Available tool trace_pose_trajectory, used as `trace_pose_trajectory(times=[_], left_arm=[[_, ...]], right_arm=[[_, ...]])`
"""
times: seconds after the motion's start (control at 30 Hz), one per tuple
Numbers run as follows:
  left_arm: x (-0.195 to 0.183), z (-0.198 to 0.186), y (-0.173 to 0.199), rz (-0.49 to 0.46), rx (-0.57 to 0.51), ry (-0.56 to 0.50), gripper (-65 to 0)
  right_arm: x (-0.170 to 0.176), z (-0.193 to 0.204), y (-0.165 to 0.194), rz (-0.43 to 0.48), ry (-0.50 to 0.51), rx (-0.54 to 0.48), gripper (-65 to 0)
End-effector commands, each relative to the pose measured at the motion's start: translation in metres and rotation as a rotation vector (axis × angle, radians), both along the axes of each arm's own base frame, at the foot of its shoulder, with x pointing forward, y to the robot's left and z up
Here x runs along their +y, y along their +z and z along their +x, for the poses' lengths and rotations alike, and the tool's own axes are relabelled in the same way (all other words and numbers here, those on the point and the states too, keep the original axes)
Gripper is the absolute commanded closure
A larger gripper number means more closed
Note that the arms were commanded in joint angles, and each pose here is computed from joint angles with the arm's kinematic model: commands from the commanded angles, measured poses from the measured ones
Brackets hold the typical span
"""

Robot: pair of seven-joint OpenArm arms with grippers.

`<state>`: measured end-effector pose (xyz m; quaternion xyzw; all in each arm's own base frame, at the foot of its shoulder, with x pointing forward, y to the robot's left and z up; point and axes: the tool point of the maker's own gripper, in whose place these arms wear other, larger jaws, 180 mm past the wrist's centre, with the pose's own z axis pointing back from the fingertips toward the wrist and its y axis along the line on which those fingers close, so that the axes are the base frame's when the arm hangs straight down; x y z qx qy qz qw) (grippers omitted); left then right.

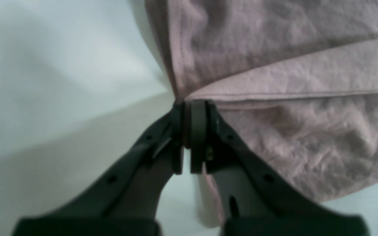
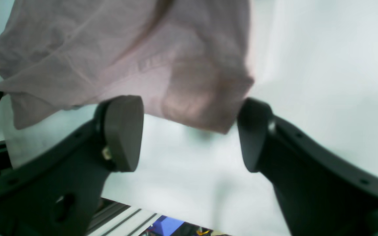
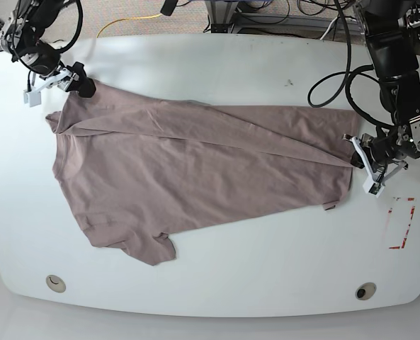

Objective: Fold the T-shirt properly

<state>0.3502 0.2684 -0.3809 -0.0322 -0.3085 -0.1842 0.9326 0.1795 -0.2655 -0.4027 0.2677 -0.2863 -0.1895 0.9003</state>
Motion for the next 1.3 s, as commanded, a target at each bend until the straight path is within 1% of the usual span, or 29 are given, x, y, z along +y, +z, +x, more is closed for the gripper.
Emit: trace_pose_trajectory(times=[0.0, 0.07, 0.1, 0.17, 0.27, 0.33, 0.4, 0.43, 0.57, 0.73, 0.87, 0.93, 1.03, 1.13, 1.2, 1.27], left_arm=[[0.004, 0.013, 0.018, 0.006, -0.059, -0.001, -1.7], [0.004, 0.013, 0.018, 0.006, -0.059, -0.001, -1.7], [0.004, 0.013, 0.018, 0.006, -0.059, -0.001, -1.7], [0.004, 0.013, 0.018, 0.006, -0.059, -0.001, -1.7], [0.005, 0.012, 0.018, 0.008, -0.058, -0.001, -1.7], [0.006, 0.012, 0.018, 0.009, -0.058, -0.001, -1.7], [0.006, 0.005, 0.012, 0.009, -0.04, -0.001, -1.7], [0.006, 0.004, 0.01, 0.009, -0.035, -0.001, -1.7], [0.006, 0.0, 0.007, 0.009, -0.026, -0.001, -1.7], [0.006, 0.0, 0.007, 0.011, -0.026, -0.001, -1.7], [0.007, 0.0, 0.007, 0.013, -0.026, -0.001, -1.7], [0.007, 0.0, 0.007, 0.013, -0.026, -0.001, -1.7], [0.008, -0.001, 0.007, 0.014, -0.024, -0.001, -1.7], [0.008, -0.005, 0.003, 0.016, -0.013, 0.0, -1.7], [0.012, -0.007, 0.003, 0.025, -0.009, 0.001, -1.7], [0.013, -0.007, 0.003, 0.026, -0.009, 0.001, -1.7]], right_arm=[[0.01, 0.008, 0.005, 0.008, 0.037, -0.034, -42.8], [0.015, 0.008, 0.004, 0.017, 0.045, -0.031, -41.4], [0.017, 0.008, 0.003, 0.021, 0.045, -0.03, -38.4], [0.021, 0.009, 0.002, 0.033, 0.04, -0.033, -31.9], [0.023, 0.014, 0.004, 0.039, 0.038, -0.047, -18.4], [0.024, 0.015, 0.005, 0.037, 0.04, -0.051, -11.6], [0.023, 0.015, 0.006, 0.035, 0.042, -0.052, -3.2], [0.023, 0.014, 0.006, 0.034, 0.043, -0.051, -0.6], [0.022, 0.017, 0.015, 0.01, 0.056, -0.076, 0.0], [0.025, 0.017, 0.035, -0.054, 0.099, -0.12, 0.0], [0.031, 0.021, 0.056, -0.133, 0.182, -0.198, 0.0], [0.031, 0.023, 0.064, -0.166, 0.206, -0.232, 0.0], [0.021, 0.024, 0.072, -0.203, 0.197, -0.262, 0.0], [0.014, 0.041, 0.086, -0.234, 0.19, -0.321, 0.0], [0.009, 0.05, 0.094, -0.258, 0.202, -0.342, 0.0], [0.006, 0.057, 0.099, -0.262, 0.199, -0.359, 0.0]])
